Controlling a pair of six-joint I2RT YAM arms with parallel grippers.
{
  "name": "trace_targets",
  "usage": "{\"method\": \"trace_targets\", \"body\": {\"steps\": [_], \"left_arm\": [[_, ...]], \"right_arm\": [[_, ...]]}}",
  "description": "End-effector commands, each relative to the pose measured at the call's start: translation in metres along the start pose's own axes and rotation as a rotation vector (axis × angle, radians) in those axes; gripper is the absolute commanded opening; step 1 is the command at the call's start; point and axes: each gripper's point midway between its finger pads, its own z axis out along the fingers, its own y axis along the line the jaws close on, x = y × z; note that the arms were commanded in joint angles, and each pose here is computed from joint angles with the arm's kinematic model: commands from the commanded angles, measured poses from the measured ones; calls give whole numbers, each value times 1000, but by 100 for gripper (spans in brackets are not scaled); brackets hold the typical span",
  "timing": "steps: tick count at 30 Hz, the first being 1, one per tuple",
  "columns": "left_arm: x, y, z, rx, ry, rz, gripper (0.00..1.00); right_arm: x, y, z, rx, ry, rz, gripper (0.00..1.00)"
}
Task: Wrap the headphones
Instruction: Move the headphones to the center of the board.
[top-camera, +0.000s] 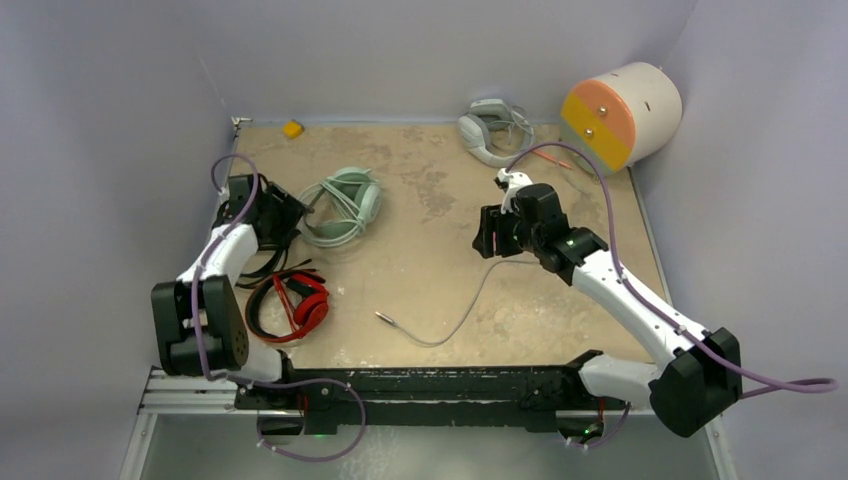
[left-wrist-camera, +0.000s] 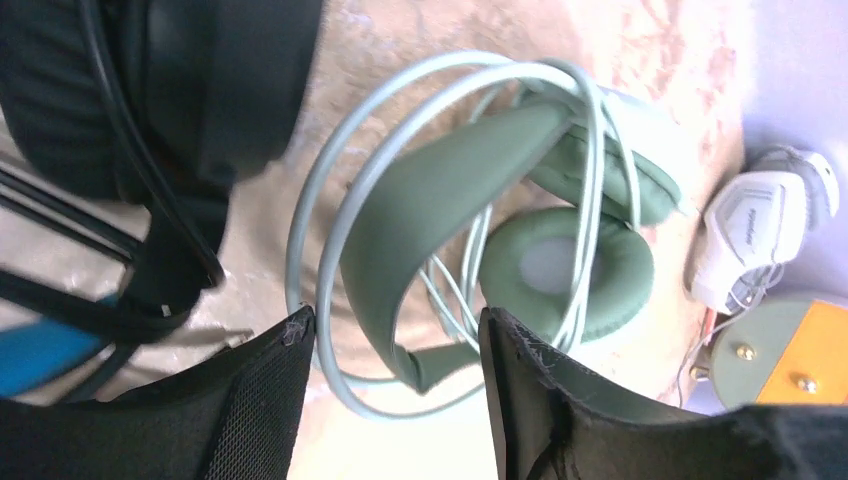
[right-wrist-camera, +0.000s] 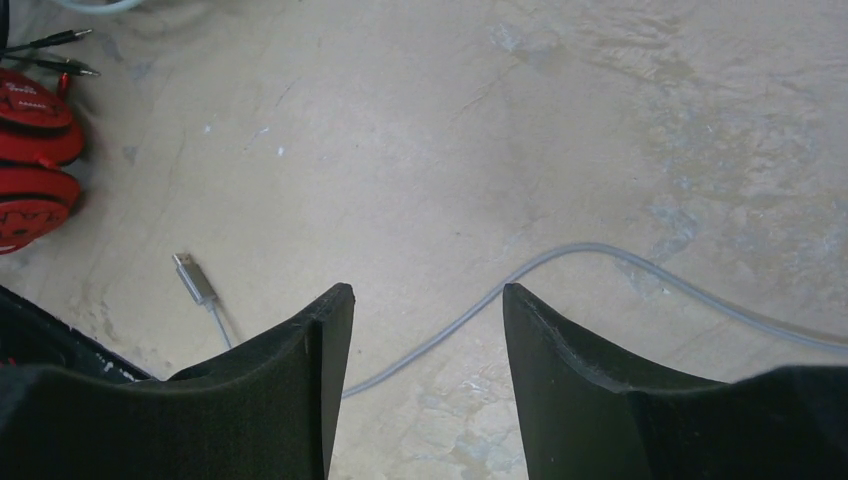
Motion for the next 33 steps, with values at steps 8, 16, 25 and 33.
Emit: {"method": "trace_targets", "body": {"steps": [8,16,25,33], "left_arm": [[3,12,-97,-110,-181,54,59],[26,-32,-123,262,-265,385,70],[68,-85,-142,578,-314,659,77],[59,0,-156,56,-227,407,86]], "right_arm": [[-3,12,-14,-77,-44,-56,60],[-12,-30,-23,124,-242,-28,69],[-1,-26,-37,33,-420,-112,88],[17,-36,-40,109,-242,-85,89]]}}
